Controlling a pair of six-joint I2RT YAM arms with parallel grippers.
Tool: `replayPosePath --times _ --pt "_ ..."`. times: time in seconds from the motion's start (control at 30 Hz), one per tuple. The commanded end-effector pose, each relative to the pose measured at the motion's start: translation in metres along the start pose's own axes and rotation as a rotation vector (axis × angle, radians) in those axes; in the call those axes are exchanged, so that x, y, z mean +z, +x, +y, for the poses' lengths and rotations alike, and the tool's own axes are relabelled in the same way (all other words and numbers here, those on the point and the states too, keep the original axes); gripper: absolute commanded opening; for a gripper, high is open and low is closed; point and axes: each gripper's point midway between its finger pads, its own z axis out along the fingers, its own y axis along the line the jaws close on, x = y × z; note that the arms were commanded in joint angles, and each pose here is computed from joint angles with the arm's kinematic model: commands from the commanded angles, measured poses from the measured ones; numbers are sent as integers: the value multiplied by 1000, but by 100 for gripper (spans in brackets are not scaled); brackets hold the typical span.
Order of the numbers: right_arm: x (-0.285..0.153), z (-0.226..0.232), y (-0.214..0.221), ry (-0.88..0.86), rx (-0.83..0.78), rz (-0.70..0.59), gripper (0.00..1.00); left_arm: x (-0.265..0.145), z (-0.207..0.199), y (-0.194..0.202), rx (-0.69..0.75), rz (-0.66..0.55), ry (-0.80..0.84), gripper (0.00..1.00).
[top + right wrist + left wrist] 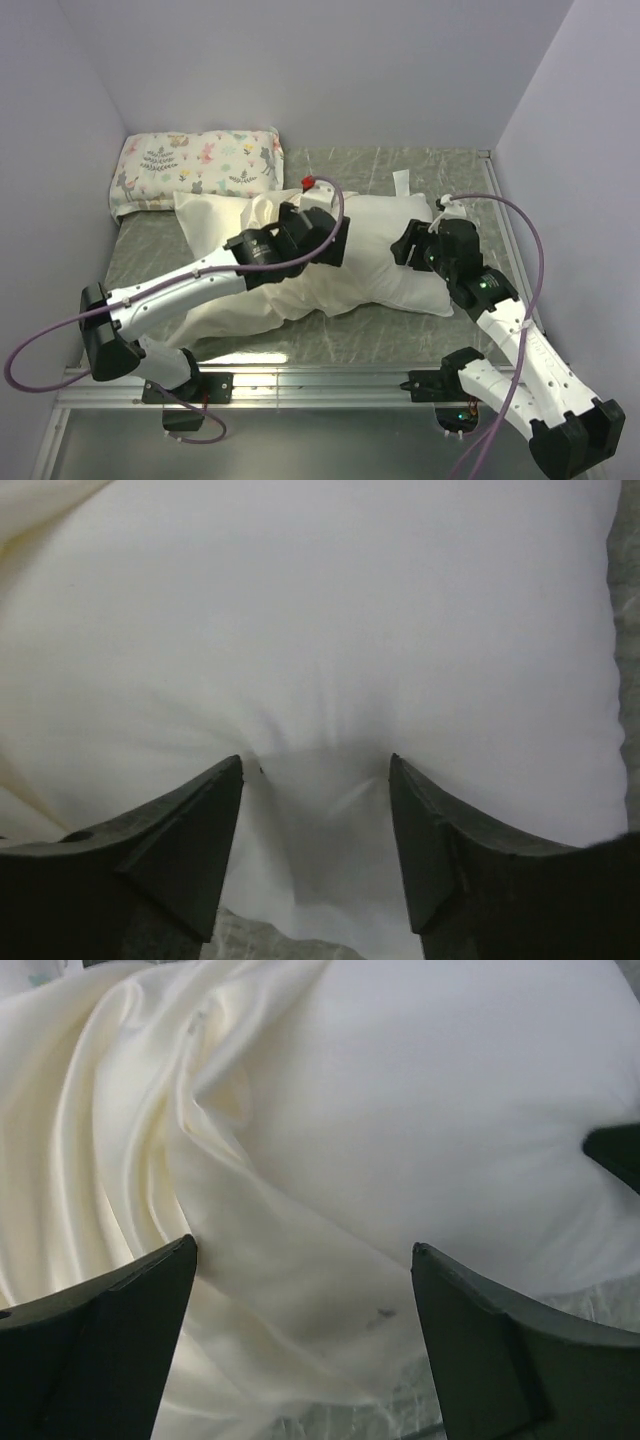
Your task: Remove the pillowcase from the pillow
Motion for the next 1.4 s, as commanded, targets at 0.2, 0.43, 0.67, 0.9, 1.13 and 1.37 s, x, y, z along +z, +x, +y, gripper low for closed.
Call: replayPosePath --times 0.2,0.43,0.67,0.9,1.13,1.37 --pt "-42 31 -40 -22 -114 -116 80 -51 9 74 -26 35 -176 96" --pt "-35 30 10 6 -160 -10 83 -54 28 143 -148 94 -178 99" --pt "-14 17 70 34 -139 83 85 -39 12 167 -186 91 -32 99" --pt "6 19 79 75 -143 94 59 -22 37 187 -184 93 -204 54" --pt "-34 44 -14 89 -164 -76 13 -86 59 91 -201 -73 -246 0" --pt "-122 96 -100 -151 -186 -195 17 -152 21 -16 -89 -176 -140 0"
